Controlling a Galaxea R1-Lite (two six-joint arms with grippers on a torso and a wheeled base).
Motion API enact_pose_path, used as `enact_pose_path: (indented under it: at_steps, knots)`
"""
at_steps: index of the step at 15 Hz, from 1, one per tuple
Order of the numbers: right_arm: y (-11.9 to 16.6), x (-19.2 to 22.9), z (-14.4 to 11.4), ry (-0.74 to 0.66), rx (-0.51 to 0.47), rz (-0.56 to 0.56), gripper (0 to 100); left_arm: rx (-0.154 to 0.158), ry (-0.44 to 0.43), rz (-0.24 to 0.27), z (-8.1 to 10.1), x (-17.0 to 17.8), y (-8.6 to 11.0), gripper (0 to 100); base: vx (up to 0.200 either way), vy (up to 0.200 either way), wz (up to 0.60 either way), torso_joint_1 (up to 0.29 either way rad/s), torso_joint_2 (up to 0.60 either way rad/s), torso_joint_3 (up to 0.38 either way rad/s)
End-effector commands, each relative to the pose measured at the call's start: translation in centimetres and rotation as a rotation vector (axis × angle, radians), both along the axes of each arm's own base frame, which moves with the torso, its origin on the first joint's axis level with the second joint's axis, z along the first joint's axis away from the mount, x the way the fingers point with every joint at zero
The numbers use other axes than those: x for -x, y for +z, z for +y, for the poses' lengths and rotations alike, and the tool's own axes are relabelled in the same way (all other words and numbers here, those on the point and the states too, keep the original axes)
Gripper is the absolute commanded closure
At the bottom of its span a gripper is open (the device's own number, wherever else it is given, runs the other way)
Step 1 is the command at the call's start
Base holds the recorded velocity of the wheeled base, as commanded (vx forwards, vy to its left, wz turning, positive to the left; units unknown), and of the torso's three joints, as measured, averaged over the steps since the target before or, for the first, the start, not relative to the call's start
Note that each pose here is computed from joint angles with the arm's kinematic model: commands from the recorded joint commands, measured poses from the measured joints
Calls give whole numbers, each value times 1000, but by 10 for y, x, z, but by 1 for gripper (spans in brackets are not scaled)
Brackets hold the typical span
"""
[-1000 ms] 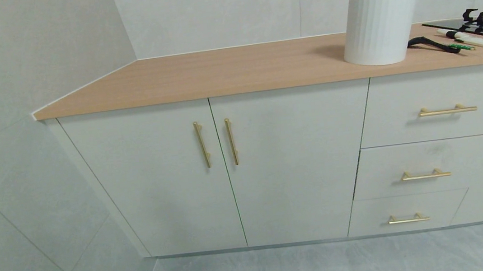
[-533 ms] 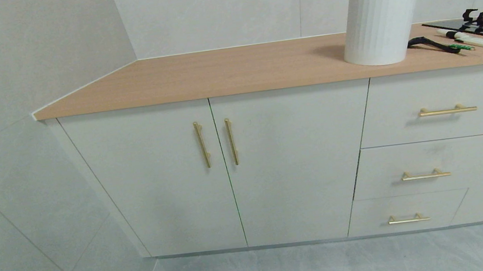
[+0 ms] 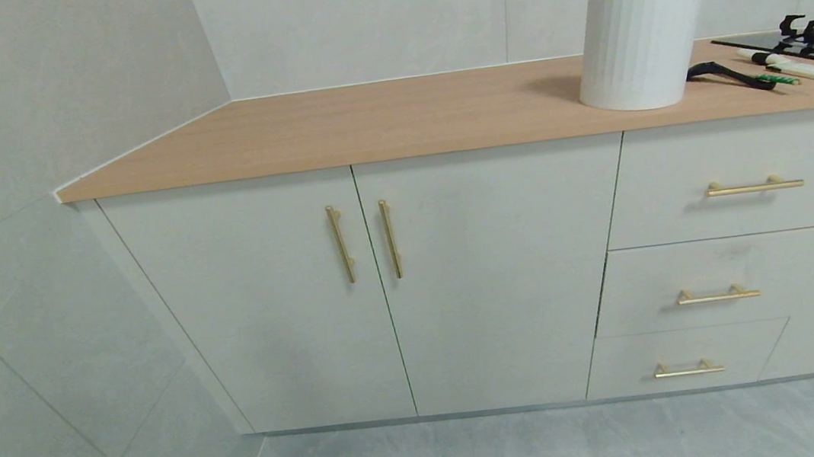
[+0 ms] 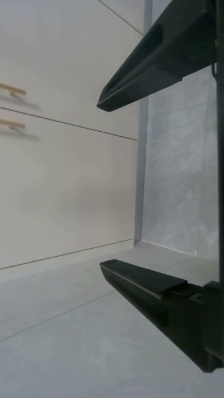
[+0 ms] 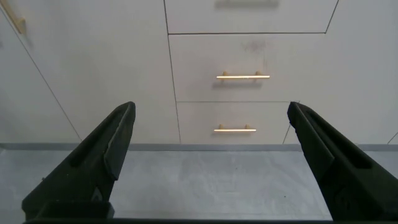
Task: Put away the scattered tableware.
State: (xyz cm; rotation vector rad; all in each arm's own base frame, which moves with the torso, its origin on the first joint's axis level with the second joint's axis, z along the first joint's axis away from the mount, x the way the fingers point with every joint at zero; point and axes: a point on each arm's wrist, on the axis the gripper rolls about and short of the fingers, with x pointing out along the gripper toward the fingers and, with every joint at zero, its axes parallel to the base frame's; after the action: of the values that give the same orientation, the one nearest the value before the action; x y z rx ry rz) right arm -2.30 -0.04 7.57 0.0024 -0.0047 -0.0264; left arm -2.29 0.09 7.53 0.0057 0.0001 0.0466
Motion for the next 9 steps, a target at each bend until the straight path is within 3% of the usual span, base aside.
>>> enact_pose_path:
  at_steps: [1, 5, 9]
  knots:
    - [0, 0, 0, 0, -4, 3, 0, 0, 1, 2, 0, 0, 0, 0, 0, 0, 0, 0, 0, 0]
    - [0, 0, 0, -1, -4, 3, 0, -3, 1, 2, 0, 0, 0, 0, 0, 0, 0, 0, 0, 0]
    - [0, 0, 0, 0, -4, 3, 0, 1, 1, 1, 0, 0, 0, 0, 0, -200, 0, 1, 4, 4]
